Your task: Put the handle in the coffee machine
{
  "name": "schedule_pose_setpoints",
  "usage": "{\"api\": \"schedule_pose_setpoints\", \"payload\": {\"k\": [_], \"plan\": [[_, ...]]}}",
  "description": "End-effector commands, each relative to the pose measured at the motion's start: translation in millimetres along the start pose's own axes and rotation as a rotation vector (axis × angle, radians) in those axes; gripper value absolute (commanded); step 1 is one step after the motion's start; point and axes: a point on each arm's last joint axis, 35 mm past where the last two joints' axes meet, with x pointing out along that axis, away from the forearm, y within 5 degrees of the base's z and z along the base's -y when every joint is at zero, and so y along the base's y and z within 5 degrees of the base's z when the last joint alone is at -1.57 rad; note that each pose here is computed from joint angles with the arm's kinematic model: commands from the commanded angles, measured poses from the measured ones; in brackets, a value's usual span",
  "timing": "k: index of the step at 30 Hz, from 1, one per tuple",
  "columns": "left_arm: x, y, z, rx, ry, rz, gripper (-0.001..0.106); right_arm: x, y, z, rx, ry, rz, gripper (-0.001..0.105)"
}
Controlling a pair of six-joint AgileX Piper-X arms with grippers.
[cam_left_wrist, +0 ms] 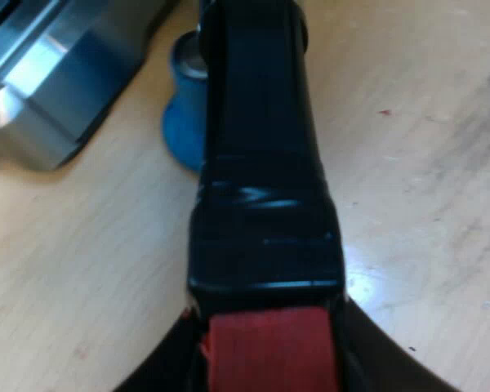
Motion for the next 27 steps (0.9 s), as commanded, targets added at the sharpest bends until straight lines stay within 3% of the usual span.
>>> {"api": "schedule_pose_setpoints", "payload": {"k": [1, 5, 11, 14, 18, 24, 27], "plan": [[-6, 4.0, 4, -0.019, -0.049, 0.02, 0.0, -7, 8, 4, -0.044, -0.039, 0.016, 0.098], [-11, 12.0, 1, -0.081, -0.066, 0.076, 0.0, -8, 23, 3, -0.123, -0.058, 0.022, 0.098], [-23, 26.6, -8, -0.216, -0.098, 0.183, 0.0, -19, 37, 1, -0.165, -0.102, -0.084, 0.098], [-26, 30.5, -11, -0.256, -0.138, 0.179, 0.0, -24, 36, 2, -0.165, -0.13, -0.098, 0.098], [-31, 32.7, -10, -0.27, -0.166, 0.186, 0.0, -24, 35, 2, -0.151, -0.202, -0.115, 0.098], [-40, 32.2, 1, -0.229, -0.219, 0.158, 0.0, -14, 40, -6, -0.128, -0.313, -0.101, 0.098], [-42, 32.9, 4, -0.207, -0.237, 0.148, 0.0, -10, 51, -11, -0.132, -0.355, -0.147, 0.098]]}}
